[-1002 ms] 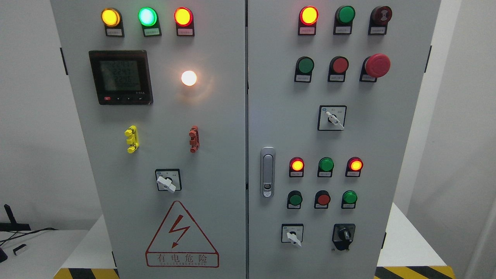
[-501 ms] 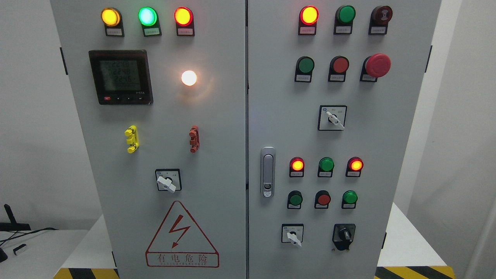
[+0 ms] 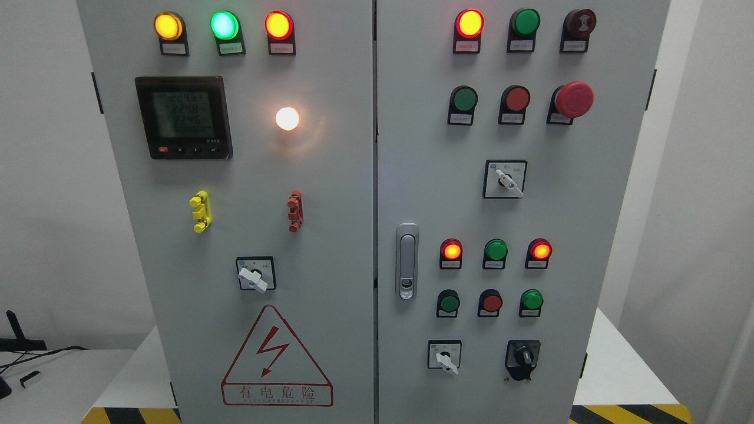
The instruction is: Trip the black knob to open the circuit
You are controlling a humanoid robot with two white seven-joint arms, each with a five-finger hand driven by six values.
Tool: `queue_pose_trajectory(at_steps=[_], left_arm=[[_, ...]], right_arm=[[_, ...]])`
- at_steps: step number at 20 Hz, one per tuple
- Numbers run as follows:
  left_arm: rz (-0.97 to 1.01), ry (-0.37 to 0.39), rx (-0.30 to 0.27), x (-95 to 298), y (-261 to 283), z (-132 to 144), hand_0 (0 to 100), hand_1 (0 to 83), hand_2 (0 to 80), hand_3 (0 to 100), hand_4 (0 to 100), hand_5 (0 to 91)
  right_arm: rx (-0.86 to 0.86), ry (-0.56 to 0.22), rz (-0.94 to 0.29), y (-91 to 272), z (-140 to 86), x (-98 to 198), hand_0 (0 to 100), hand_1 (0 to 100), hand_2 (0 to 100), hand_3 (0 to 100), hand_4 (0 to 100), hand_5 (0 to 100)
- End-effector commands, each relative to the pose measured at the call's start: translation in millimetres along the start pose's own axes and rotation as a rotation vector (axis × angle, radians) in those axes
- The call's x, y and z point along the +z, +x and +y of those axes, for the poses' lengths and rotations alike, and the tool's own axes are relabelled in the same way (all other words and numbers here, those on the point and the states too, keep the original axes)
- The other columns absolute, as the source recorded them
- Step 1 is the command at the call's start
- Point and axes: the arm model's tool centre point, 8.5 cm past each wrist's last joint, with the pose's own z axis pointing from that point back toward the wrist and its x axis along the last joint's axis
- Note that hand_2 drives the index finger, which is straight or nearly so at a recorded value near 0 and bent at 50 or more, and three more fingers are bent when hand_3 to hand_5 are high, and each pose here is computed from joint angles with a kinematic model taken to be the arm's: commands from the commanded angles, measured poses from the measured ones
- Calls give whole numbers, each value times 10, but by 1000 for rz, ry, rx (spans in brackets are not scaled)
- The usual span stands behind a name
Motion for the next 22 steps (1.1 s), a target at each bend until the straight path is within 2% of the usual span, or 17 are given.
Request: queue_pose_trajectory(at_steps=[1,7,11,13,16,17,20,22], left_arm=[[-1,-4,-30,0,0,-1,120,389,0,0,0,0],[-3,-4,-30,-1,5,-1,120,389,0,0,0,0],[-3,-6,-30,0,4,-11,120,389,0,0,0,0],[-3,-6,-30,0,4,-11,120,389,0,0,0,0],[-1,-4,-30,0,0,-1,120,389,0,0,0,0],[-3,-4,-30,-1,5,-1,120,389,0,0,0,0],[-3,-4,-30,-1,5,-1,120,389,0,0,0,0],[-1,-6,-30,1,-1,-11,120,389,0,0,0,0]], right_arm=[[2,-25,-80,240,-141,-19,216,370,0,79,57,0],[2,-50,-235,460,-244,64,215,372,0,86,86,0],[-20,-76,-420,620,-358,209,214,377,0,121,133,45],[-56,-85,-523,759,-325,288,215,378,0,139,158,84],[-133,-148,-689,946,-523,437,221,397,0,226,265,180],[-155,-159,-744,1037,-524,496,233,412,0,266,295,221],[-196,-206,-903,1201,-631,749,259,477,77,367,356,301],[-234,-213,-1005,1294,-608,907,256,517,118,402,372,334]])
